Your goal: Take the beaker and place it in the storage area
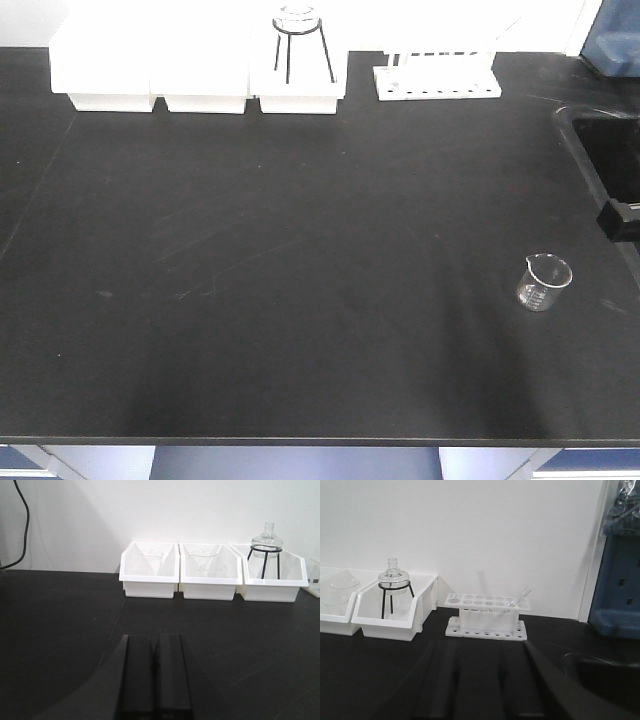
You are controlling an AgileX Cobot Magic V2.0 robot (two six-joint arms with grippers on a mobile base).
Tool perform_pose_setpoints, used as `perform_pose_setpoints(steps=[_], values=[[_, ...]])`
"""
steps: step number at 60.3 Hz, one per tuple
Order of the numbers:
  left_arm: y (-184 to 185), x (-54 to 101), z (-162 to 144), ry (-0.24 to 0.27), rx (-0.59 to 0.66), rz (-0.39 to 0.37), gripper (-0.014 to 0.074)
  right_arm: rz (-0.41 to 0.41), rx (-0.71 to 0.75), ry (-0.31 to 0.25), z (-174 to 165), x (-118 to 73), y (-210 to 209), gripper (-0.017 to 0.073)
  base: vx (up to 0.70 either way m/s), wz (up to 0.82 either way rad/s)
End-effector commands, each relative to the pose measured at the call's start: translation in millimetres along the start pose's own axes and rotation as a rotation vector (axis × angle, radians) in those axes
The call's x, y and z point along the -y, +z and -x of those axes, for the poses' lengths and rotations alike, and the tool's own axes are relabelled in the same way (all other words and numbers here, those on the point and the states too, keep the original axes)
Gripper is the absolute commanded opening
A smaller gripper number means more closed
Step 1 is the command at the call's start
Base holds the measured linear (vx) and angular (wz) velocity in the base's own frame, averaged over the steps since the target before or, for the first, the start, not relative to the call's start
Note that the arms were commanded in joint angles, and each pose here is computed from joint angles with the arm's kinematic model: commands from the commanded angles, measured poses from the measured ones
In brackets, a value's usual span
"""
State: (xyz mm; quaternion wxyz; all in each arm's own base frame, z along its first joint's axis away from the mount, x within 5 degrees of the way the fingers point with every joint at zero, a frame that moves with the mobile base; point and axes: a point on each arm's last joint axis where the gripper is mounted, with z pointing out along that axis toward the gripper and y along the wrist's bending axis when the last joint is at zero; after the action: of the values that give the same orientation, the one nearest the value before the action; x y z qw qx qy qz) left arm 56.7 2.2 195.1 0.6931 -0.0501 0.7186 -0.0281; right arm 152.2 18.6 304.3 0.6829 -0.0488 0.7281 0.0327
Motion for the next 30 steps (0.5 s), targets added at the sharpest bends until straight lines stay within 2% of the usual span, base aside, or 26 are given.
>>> perform_pose_setpoints(steps=[1,2,5,9,15,22,30], values=[[-0.5,1.6,1.0,-0.011,0.077,-0.028,-0.0008,-0.011,0.104,0.008,19.1,1.2,-0.2,0.052,0.0,0.0],[-0.5,1.6,1.0,-0.011,0.077,-0.028,-0.0008,-0.012,0.105,0.011,19.2,1.3,-0.2,0.0575,0.0,0.0],[-0.5,1.6,1.0,-0.011,0.077,-0.028,-0.0008,-0.012,0.107,0.014,19.4,1.4,-0.2,0.0664,0.0,0.0],[-0.5,1.6,1.0,-0.011,0.077,-0.028,-0.0008,-0.013,0.111,0.006,19.7,1.4,-0.2,0.0732,0.0,0.0],[-0.5,1.6,1.0,-0.011,0.077,-0.028,-0.0008,-0.018,0.145,0.013,22.9,1.9,-0.8,0.0727,0.0,0.0],[-0.5,1.6,1.0,-0.011,0.077,-0.028,-0.0008,-0.014,0.109,0.064,18.8,1.8,-0.2,0.071,0.0,0.0],[-0.5,1.6,1.0,-0.011,0.077,-0.028,-0.0008,-0.016,-0.058,0.075,-23.9,0.8,6.7,0.068,0.0,0.0]])
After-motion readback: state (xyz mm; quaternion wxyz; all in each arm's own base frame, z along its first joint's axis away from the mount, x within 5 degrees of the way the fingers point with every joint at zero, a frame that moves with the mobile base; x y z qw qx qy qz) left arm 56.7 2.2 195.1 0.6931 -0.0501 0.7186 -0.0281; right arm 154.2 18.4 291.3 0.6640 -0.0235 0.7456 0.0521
